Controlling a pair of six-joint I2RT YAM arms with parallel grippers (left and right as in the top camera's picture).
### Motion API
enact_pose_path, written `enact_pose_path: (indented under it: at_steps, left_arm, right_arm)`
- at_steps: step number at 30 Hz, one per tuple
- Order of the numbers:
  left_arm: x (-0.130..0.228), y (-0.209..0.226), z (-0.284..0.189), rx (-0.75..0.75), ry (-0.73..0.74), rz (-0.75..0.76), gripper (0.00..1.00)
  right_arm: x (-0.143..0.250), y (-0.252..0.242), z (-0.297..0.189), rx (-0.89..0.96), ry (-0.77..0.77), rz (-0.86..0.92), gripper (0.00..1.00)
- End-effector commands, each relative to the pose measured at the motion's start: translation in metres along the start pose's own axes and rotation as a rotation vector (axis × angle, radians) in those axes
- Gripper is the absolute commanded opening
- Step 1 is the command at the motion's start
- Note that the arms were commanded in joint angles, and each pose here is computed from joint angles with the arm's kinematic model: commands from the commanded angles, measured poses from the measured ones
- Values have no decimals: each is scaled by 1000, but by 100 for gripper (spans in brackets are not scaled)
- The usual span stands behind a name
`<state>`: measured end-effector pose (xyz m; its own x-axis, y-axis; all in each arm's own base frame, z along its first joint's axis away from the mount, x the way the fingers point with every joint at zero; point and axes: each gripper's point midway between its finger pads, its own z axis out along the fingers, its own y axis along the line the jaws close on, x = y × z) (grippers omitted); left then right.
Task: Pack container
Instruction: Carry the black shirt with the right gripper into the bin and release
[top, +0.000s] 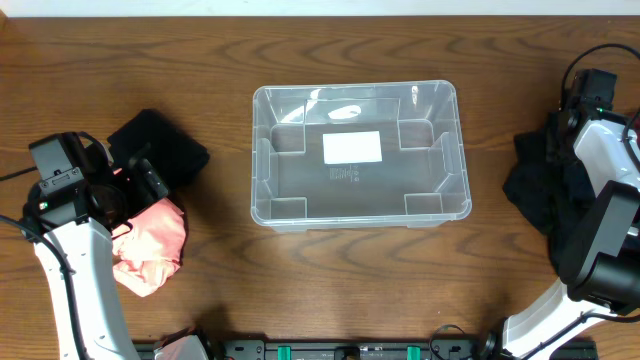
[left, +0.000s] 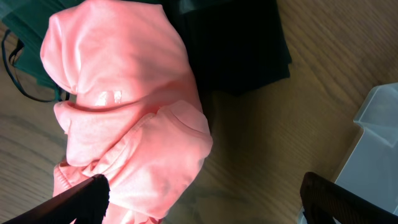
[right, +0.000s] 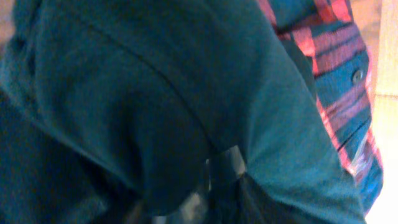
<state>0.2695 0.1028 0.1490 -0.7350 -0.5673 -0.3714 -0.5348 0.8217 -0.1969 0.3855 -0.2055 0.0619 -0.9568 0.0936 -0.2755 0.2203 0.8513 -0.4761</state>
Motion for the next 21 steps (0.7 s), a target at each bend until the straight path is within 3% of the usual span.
enact_pose_path:
  at_steps: [1,5,10,16,21]
  left_arm:
    - [-5,-2,-4,9,-9,-12,98]
    - [-4,-2,-4,9,-8,-12,98]
    - [-4,-2,-4,9,-8,-12,98]
    - [-4,-2,-4,9,-8,-12,98]
    - [-4,-2,-4,9,-8,-12,98]
  right_arm:
    - [-1,-8,2,24,8,19,22]
    - [-2,-6,0,20,2,48,2]
    - [-19,0,-28,17,-75,35,1]
    - [-73,40,-160,-57,-427,-173,1]
    - [-80,99,-269,-137,-699,-351,1]
